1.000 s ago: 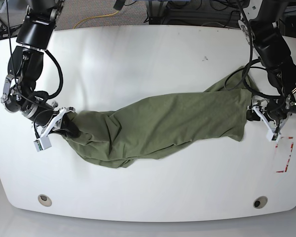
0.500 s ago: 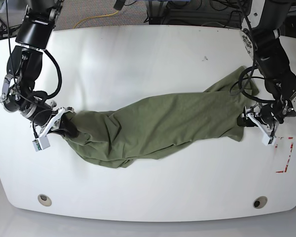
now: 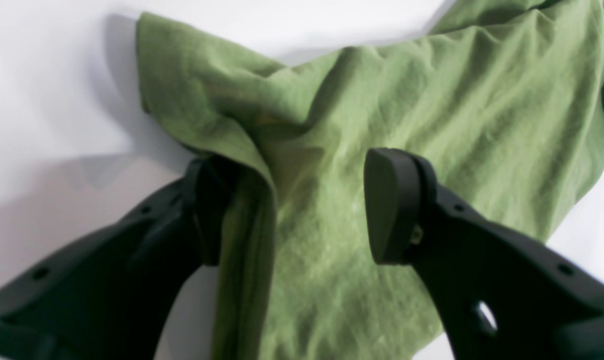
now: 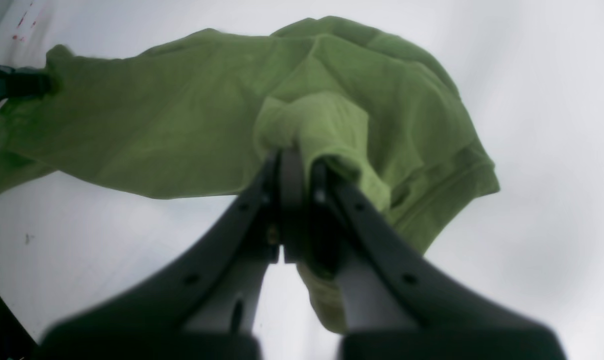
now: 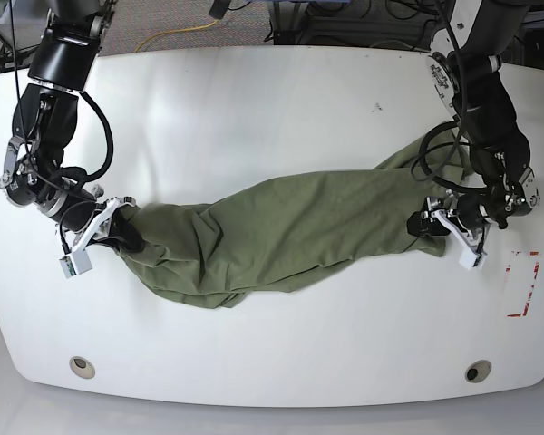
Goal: Fold the T-shirt properly
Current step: 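Move the left gripper to the shirt's free end and grasp it, then lift the shirt with both grippers and lay it flat, stretched between them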
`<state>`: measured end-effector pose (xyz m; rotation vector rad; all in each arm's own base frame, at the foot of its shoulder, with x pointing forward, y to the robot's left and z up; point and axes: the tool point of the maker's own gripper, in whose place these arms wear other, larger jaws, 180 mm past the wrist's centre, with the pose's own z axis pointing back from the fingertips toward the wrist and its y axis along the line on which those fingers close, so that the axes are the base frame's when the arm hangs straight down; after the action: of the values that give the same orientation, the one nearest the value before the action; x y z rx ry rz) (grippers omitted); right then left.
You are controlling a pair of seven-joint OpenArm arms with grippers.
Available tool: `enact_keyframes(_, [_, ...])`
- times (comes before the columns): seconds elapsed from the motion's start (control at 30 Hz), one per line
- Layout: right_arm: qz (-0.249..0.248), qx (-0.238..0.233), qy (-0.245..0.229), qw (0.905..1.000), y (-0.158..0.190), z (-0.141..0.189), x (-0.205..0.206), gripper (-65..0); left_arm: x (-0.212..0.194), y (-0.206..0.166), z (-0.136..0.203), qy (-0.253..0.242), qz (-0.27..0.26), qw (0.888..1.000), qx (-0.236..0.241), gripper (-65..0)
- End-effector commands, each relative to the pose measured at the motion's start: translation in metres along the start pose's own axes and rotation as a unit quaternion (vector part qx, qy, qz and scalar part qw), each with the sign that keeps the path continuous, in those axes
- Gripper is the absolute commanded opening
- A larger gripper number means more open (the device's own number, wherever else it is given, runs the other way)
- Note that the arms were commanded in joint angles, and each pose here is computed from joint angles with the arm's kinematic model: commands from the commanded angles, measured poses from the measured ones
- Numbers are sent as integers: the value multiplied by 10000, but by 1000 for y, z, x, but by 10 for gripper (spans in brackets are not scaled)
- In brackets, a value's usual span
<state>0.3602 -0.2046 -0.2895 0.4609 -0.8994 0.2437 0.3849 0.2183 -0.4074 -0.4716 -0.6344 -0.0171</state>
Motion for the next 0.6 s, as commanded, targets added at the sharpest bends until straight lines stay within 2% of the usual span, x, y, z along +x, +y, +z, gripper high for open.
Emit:
enact_keyframes(0.0, [146, 12, -318, 9994, 0, 6, 22, -650, -18, 6, 0, 480, -59, 9987, 149, -283])
enact_keyframes(0.07, [141, 17, -321, 9994, 0, 6, 22, -650, -19, 6, 0, 491, -56, 9987, 156, -369])
enact_keyframes(0.17, [136, 23, -323, 9994, 1, 6, 22, -650, -19, 6, 1, 465, -62, 9988, 162, -626])
enact_keyframes(0.2, [136, 23, -323, 9994, 1, 6, 22, -650, -17, 6, 1, 449, -77, 9988, 171, -643])
enact_keyframes(0.33, [121, 25, -319, 9994, 1, 5, 21, -650, -7, 6, 7, 290, -174, 9992, 232, -628])
enact_keyframes(0.47, [111, 25, -309, 9995, 1, 5, 20, -650, 31, 3, 31, -214, -647, 9963, 521, -632])
enact_keyframes(0.57, [50, 1, -307, 9995, -2, 5, 20, -650, 43, 1, 44, -404, -897, 9927, 702, -632])
